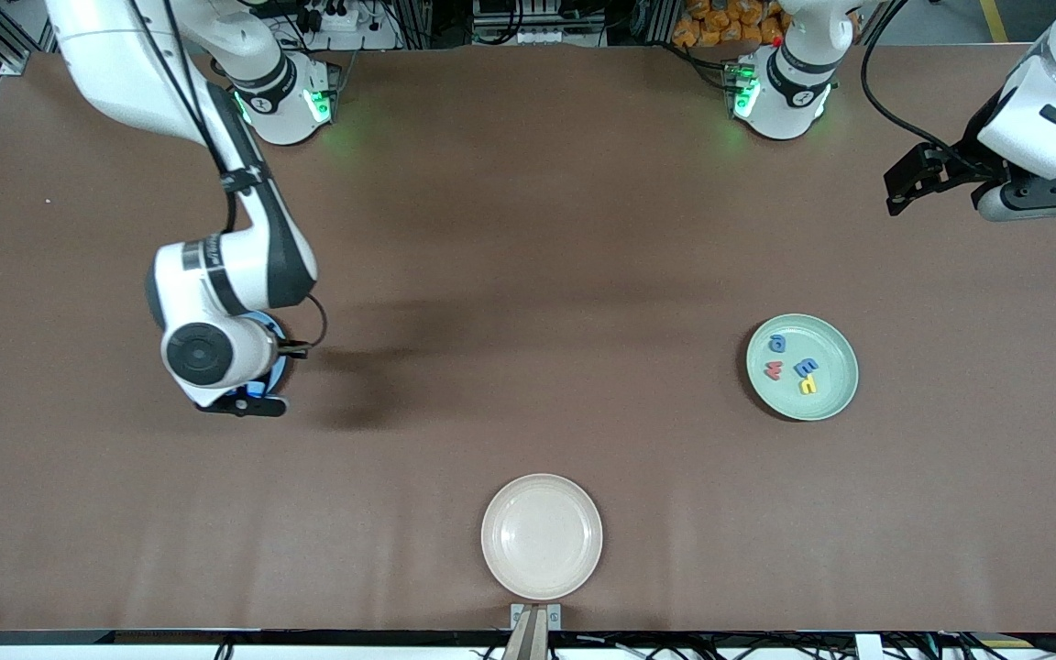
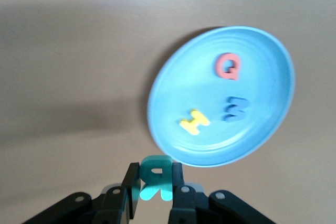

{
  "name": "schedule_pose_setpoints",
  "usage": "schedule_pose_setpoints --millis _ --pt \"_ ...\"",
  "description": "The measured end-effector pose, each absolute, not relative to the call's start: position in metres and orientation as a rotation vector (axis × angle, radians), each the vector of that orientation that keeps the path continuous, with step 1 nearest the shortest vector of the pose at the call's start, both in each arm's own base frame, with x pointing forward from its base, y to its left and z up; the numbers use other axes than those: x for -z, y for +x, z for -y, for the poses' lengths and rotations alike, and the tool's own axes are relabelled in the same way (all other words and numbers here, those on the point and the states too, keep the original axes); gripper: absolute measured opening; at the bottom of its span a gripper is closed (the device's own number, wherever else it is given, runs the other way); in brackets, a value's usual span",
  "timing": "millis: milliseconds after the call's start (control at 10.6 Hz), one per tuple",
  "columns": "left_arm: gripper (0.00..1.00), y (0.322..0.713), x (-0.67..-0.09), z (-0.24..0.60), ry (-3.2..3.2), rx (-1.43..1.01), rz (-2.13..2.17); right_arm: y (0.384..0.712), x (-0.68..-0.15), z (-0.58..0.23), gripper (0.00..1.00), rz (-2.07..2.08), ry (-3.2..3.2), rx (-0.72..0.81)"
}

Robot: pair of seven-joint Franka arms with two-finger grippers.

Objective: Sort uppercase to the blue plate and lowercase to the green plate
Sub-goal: 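Carry the cyan R to the blue plate with the right gripper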

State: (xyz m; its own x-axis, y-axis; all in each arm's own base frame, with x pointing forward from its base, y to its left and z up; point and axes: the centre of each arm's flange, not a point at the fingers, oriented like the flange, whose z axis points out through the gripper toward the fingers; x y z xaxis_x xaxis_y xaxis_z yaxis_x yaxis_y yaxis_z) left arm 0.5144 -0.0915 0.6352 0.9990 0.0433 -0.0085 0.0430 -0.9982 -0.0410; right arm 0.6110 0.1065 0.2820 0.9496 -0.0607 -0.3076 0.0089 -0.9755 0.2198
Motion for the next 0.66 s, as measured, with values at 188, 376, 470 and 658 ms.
schedule_pose_setpoints --millis 188,376,470,658 --pt "1.00 0.516 -0.633 0.092 -3.101 -0.022 0.064 0.606 -0.264 -0.060 0.29 -0.049 2.931 0.388" --pt "1.00 0.516 -0.632 0.093 -3.101 -0.025 0.060 0.600 -0.237 -0.025 0.29 -0.112 2.966 0.310" --pt "1.00 0.516 -0.632 0.093 -3.101 -0.025 0.059 0.598 -0.230 -0.013 0.29 -0.142 2.976 0.278" --pt "1.00 0.516 -0.632 0.093 -3.101 -0.025 0.059 0.599 -0.220 -0.010 0.29 -0.126 3.002 0.246"
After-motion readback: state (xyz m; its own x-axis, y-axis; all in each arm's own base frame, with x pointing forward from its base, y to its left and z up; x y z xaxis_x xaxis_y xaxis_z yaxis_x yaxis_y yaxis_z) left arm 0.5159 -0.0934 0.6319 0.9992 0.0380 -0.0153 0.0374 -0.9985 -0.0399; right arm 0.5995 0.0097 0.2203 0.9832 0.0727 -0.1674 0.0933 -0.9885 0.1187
